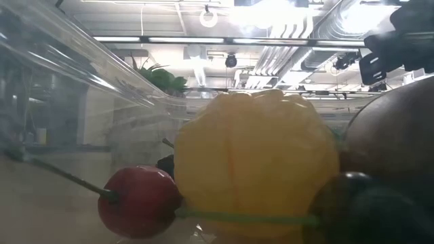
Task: Pick and placing Produce into tupperware
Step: Return to Home Position
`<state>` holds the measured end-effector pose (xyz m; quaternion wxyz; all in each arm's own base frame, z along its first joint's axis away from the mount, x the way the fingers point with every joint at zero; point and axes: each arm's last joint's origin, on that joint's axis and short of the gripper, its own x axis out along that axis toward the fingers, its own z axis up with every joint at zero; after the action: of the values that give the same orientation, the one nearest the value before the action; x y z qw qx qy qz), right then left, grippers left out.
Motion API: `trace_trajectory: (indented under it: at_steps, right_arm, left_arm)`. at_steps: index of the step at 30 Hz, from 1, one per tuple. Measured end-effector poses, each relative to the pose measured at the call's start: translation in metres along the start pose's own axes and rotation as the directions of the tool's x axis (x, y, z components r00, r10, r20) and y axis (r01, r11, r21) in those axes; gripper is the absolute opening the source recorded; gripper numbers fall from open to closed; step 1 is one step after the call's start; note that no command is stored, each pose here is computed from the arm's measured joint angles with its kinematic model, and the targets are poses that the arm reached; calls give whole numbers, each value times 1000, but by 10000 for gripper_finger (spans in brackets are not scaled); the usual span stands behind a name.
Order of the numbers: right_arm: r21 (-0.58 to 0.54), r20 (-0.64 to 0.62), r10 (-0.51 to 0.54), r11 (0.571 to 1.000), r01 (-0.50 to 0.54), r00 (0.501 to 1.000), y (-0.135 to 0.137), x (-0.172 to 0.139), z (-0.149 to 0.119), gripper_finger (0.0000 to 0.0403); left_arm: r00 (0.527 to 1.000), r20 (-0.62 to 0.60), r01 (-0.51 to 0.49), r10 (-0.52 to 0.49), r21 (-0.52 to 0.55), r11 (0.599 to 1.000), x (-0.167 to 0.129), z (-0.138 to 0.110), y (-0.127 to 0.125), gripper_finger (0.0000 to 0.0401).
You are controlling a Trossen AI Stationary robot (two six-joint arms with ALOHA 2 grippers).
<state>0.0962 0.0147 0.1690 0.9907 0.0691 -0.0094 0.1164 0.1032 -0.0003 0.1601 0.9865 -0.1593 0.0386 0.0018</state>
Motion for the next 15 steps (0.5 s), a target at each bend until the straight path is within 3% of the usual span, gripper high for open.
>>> trace_trajectory:
  at_steps: [9,15]
  right_arm:
    - [119,-3,-63,991,63,998,-2,0,-1,0]
    - [109,-3,-74,991,74,997,-2,0,-1,0]
  left_arm:
    - [1000,0,0,0,0,1000,0,0,0,1]
    - [1000,0,0,0,0,1000,0,0,0,1]
